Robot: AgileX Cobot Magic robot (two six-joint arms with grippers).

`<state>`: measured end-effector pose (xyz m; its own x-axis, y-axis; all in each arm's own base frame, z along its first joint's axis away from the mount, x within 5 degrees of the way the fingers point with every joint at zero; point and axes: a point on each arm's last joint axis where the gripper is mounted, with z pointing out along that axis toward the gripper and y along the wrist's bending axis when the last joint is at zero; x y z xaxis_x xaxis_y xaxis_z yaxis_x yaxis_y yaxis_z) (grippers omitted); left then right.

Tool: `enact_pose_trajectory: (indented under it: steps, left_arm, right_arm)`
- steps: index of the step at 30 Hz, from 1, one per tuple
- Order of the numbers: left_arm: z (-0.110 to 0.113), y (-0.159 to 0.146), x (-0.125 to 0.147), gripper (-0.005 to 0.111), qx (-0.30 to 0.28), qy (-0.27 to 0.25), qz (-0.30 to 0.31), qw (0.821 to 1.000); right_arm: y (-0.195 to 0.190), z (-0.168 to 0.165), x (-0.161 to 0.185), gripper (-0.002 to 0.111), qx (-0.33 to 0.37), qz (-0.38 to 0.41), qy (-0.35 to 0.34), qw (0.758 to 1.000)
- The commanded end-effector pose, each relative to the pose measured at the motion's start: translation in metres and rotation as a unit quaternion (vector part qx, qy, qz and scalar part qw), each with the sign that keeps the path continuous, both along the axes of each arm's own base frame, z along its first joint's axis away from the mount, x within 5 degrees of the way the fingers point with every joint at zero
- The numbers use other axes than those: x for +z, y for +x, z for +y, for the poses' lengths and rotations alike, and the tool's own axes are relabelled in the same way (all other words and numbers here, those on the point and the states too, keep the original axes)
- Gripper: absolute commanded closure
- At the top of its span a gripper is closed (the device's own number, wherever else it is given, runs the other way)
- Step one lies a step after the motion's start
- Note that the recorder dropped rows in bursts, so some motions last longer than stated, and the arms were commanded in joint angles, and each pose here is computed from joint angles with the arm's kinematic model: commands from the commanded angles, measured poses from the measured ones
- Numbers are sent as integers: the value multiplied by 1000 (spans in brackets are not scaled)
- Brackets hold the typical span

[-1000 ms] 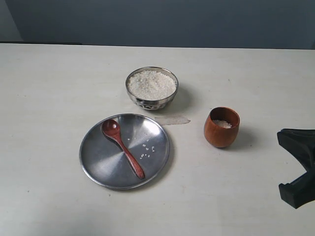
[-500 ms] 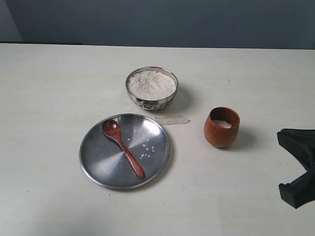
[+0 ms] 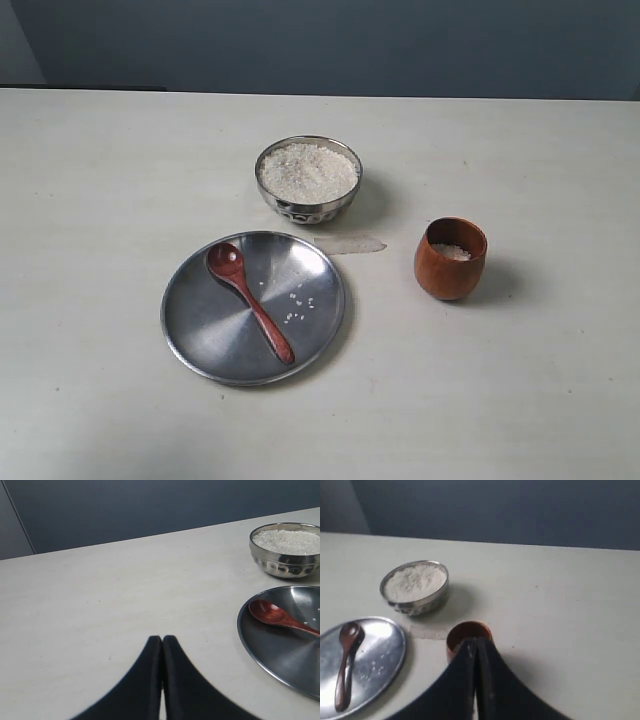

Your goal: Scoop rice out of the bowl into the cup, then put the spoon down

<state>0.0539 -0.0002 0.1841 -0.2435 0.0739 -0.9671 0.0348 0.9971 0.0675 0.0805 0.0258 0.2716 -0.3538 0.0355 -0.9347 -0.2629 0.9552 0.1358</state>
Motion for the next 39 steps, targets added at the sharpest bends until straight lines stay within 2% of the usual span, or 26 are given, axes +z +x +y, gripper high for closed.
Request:
enact_pose_trajectory:
  steps: [1,6,15,21,34,39]
  left_arm:
    - [0,0,0,106,-2,-2,-7,1000]
    - [0,0,0,106,-2,-2,-7,1000]
    - [0,0,0,106,-2,-2,-7,1000]
    - [0,0,0,106,-2,-2,-7,1000]
    - [0,0,0,106,-2,-2,-7,1000]
    - [0,0,0,106,-2,-2,-7,1000]
  right_arm:
    - [-6,-14,3,108,-64,-13,43,997]
    - [-16,-28,5,108,-143,-32,73,986]
    - [-37,-46,10,108,-264,-91,78,957]
    - [-53,-55,2,108,-336,-69,81,936]
    - [-56,-52,1,108,-329,-71,109,935]
    - [-53,-48,9,108,-296,-113,110,942]
